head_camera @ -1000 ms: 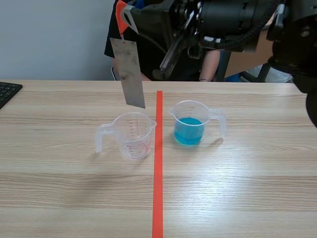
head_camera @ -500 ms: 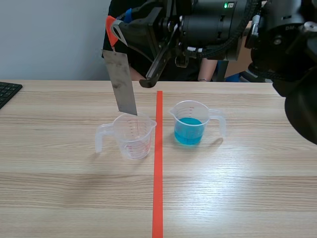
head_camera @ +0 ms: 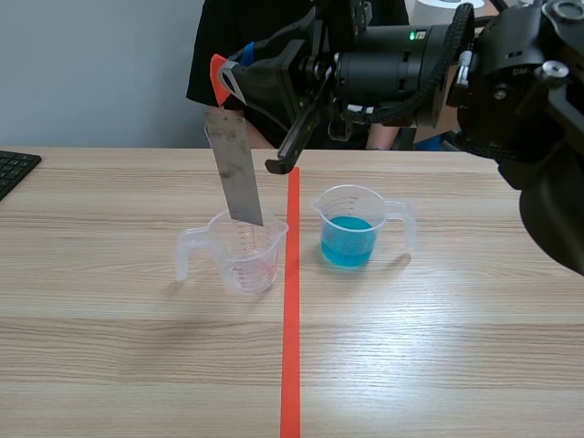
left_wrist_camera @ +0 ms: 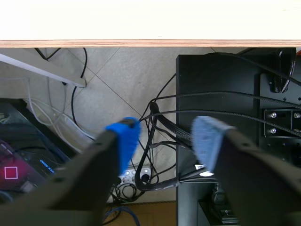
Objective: Do the redox reaction experiment.
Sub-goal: 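Put the plate into the left beaker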
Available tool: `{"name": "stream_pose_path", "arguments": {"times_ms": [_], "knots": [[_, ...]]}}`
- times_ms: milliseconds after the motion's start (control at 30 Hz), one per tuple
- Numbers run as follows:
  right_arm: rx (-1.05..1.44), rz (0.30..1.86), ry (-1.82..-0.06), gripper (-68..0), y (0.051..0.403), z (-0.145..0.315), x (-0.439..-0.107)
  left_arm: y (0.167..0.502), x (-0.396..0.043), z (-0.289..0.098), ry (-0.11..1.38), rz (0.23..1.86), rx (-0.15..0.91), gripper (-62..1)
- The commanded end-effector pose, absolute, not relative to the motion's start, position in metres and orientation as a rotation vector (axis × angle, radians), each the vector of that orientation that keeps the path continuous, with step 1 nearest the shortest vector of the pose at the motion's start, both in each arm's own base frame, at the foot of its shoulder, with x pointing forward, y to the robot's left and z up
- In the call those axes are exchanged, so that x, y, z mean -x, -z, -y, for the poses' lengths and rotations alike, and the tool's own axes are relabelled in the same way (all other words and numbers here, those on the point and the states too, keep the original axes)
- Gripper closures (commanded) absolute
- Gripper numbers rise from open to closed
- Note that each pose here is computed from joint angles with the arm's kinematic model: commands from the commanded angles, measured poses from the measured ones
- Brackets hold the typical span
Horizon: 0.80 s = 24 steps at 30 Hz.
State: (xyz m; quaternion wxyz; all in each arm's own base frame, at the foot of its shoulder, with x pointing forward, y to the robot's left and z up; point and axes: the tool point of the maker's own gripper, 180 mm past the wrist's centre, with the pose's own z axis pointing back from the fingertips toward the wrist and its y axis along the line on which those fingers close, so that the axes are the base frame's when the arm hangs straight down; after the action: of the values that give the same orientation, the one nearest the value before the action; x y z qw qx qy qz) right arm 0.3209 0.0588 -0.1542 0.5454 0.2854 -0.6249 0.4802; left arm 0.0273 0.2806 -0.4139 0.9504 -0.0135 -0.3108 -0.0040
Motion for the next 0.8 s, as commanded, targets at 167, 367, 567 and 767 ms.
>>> {"name": "stream_pose_path", "arguments": {"times_ms": [167,367,567,767], "knots": [[-0.687,1.495,-1.155,-1.7,0.151,-0.062,-0.323,0.413,-0.029,-0.276,0.005,0.647,0.043,-53.2],[-0.682,1.462,-1.156,-1.7,0.168,-0.062,-0.328,0.413,-0.029,-0.276,0.005,0.647,0.043,-62.3],[-0.69,1.432,-1.159,-1.7,0.19,-0.063,-0.336,0.413,-0.029,-0.276,0.005,0.647,0.043,-62.3],[-0.695,1.434,-1.142,-1.7,0.204,-0.062,-0.346,0.413,-0.029,-0.275,0.005,0.647,0.046,-62.3]]}}
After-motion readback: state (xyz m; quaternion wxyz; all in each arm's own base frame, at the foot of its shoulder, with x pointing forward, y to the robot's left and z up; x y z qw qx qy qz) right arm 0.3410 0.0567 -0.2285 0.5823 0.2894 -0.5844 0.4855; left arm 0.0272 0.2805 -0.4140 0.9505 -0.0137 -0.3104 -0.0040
